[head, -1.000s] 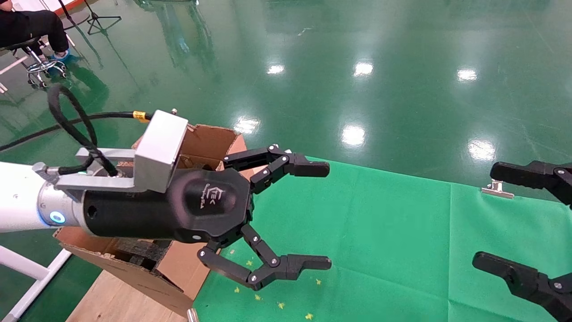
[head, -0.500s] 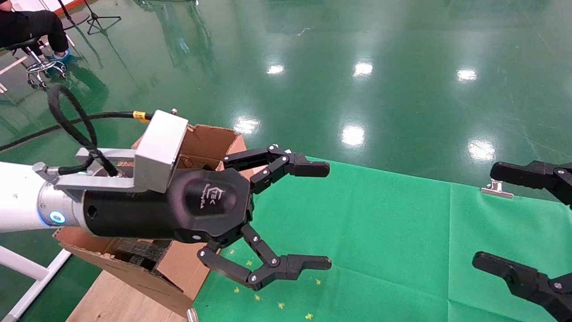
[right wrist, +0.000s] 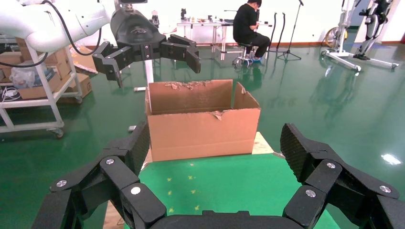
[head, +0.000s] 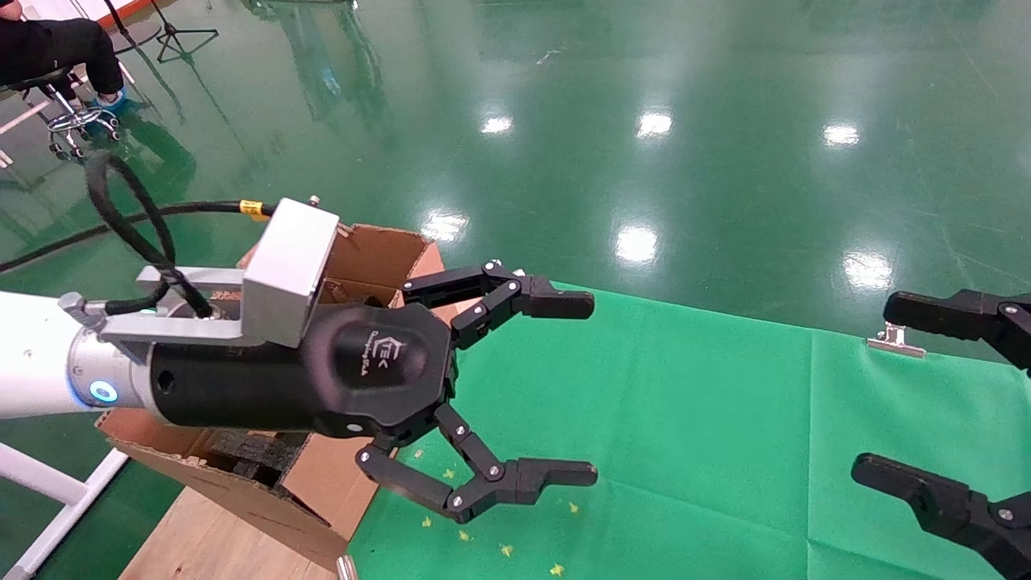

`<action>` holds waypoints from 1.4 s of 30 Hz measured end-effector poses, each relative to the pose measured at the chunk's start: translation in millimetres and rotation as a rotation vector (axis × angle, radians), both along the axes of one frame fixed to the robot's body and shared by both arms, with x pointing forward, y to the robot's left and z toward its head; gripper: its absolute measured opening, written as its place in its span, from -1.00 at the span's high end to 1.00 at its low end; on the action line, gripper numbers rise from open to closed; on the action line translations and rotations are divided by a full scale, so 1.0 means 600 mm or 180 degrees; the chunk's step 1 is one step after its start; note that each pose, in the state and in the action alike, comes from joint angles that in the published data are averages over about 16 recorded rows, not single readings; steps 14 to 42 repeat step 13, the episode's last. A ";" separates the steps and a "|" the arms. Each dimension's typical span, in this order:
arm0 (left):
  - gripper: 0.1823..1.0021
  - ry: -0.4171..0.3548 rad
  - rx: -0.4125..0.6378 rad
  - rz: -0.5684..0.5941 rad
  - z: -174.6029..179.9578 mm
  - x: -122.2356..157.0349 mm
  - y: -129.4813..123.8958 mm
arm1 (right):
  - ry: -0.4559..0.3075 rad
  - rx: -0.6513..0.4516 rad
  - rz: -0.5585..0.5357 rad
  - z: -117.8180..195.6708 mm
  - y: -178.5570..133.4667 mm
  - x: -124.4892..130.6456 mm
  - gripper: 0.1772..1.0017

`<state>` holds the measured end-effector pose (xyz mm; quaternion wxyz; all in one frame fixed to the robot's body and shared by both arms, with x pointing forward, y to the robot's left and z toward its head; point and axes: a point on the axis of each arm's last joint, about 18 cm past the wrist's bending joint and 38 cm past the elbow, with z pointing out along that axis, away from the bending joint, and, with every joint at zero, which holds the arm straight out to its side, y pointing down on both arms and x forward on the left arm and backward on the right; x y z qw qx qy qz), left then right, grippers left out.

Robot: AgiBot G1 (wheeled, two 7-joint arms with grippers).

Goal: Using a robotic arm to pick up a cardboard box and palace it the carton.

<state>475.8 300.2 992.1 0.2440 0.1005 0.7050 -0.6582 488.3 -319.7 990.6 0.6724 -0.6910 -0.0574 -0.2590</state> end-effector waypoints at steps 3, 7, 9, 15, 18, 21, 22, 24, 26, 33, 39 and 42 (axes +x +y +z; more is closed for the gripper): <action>-1.00 0.0000 0.0000 0.0000 0.000 0.000 0.000 | 0.0000 0.0000 0.0000 0.000 0.000 0.000 -1.00; -1.00 0.0000 0.0000 0.0000 0.000 0.000 0.000 | 0.0000 0.0000 0.0000 0.000 0.000 0.000 -1.00; -1.00 0.0000 0.0000 0.0000 0.000 0.000 0.000 | 0.0000 0.0000 0.0000 0.000 0.000 0.000 -1.00; -1.00 0.0000 0.0000 0.0000 0.000 0.000 0.000 | 0.0000 0.0000 0.0000 0.000 0.000 0.000 -1.00; -1.00 0.0000 0.0000 0.0000 0.000 0.000 0.000 | 0.0000 0.0000 0.0000 0.000 0.000 0.000 -1.00; -1.00 0.0000 0.0000 0.0000 0.000 0.000 0.000 | 0.0000 0.0000 0.0000 0.000 0.000 0.000 -1.00; -1.00 0.0000 0.0000 0.0000 0.000 0.000 0.000 | 0.0000 0.0000 0.0000 0.000 0.000 0.000 -1.00; -1.00 0.0000 0.0000 0.0000 0.000 0.000 0.000 | 0.0000 0.0000 0.0000 0.000 0.000 0.000 -1.00; -1.00 0.0000 0.0000 0.0000 0.000 0.000 0.000 | 0.0000 0.0000 0.0000 0.000 0.000 0.000 -1.00; -1.00 0.0000 0.0000 0.0000 0.000 0.000 0.000 | 0.0000 0.0000 0.0000 0.000 0.000 0.000 -1.00; -1.00 0.0000 0.0000 0.0000 0.000 0.000 0.000 | 0.0000 0.0000 0.0000 0.000 0.000 0.000 -1.00; -1.00 0.0000 0.0000 0.0000 0.000 0.000 0.000 | 0.0000 0.0000 0.0000 0.000 0.000 0.000 -1.00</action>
